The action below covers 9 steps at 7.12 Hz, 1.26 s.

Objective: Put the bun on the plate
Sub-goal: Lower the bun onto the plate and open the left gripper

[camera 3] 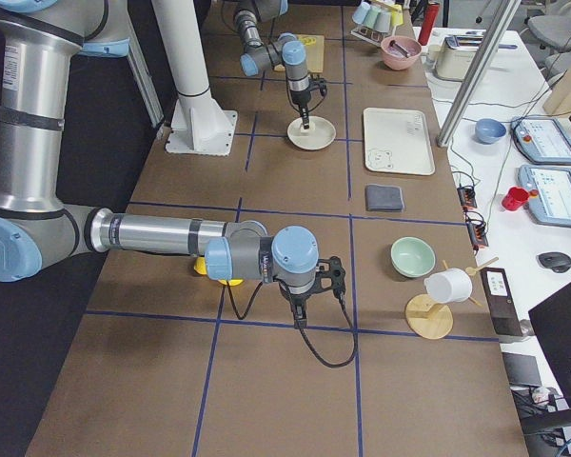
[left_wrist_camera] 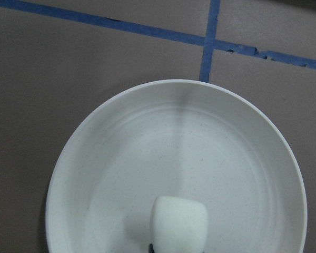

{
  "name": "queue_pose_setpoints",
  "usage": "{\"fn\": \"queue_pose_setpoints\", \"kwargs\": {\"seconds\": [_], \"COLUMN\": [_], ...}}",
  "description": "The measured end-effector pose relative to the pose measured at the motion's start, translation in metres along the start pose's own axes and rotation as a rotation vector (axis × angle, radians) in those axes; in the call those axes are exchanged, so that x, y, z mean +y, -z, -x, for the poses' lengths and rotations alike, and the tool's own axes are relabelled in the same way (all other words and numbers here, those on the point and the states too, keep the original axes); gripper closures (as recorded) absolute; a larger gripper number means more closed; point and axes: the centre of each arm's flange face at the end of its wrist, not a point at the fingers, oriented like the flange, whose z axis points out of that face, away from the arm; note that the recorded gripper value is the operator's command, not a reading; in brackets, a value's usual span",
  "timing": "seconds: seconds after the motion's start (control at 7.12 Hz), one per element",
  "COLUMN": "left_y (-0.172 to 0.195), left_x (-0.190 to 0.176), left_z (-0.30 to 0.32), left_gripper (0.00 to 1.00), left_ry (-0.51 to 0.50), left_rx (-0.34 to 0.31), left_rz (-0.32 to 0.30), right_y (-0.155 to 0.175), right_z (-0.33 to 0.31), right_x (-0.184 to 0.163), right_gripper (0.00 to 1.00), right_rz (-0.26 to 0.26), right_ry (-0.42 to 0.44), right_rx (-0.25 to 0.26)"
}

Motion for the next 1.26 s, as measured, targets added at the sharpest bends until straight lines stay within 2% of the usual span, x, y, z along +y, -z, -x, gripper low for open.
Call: {"fn": "queue_pose_setpoints", "kwargs": {"seconds": [0.14, 0.28, 0.42, 0.56, 0.84, 1.26], "left_y": [-0.004, -0.007, -0.008, -0.009, -0.010, 0.002], "left_x": [-0.001, -0.001, -0.001, -0.001, -0.001, -0.005], "left_z": [-0.001, -0.001, -0.001, -0.001, 0.000, 0.001], "left_gripper": [0.67, 0.46, 0.29, 0.17, 0.01, 0.01], "left_ry": [-0.001, -0.002, -0.003, -0.004, -0.005, -0.045], "left_rx": [0.002, 0.002, 0.001, 0.000, -0.002, 0.013], "left_rz": [-0.006, -0.008, -0.009, -0.009, -0.010, -0.014], "right_y": [0.000, 0.000, 0.001, 0.001, 0.001, 0.002], "right_z": [0.000, 0.000, 0.001, 0.001, 0.001, 0.002], "right_x": [0.000, 0.000, 0.000, -0.001, -0.001, -0.001], "right_gripper": [0.00, 0.00, 0.00, 0.00, 0.00, 0.00], "right_rz": [0.000, -0.001, -0.002, -0.002, -0.003, -0.005], "right_ry": [0.000, 0.000, 0.000, 0.001, 0.003, 0.007], "right_rx": [0.000, 0.000, -0.001, -0.001, -0.002, 0.000]}}
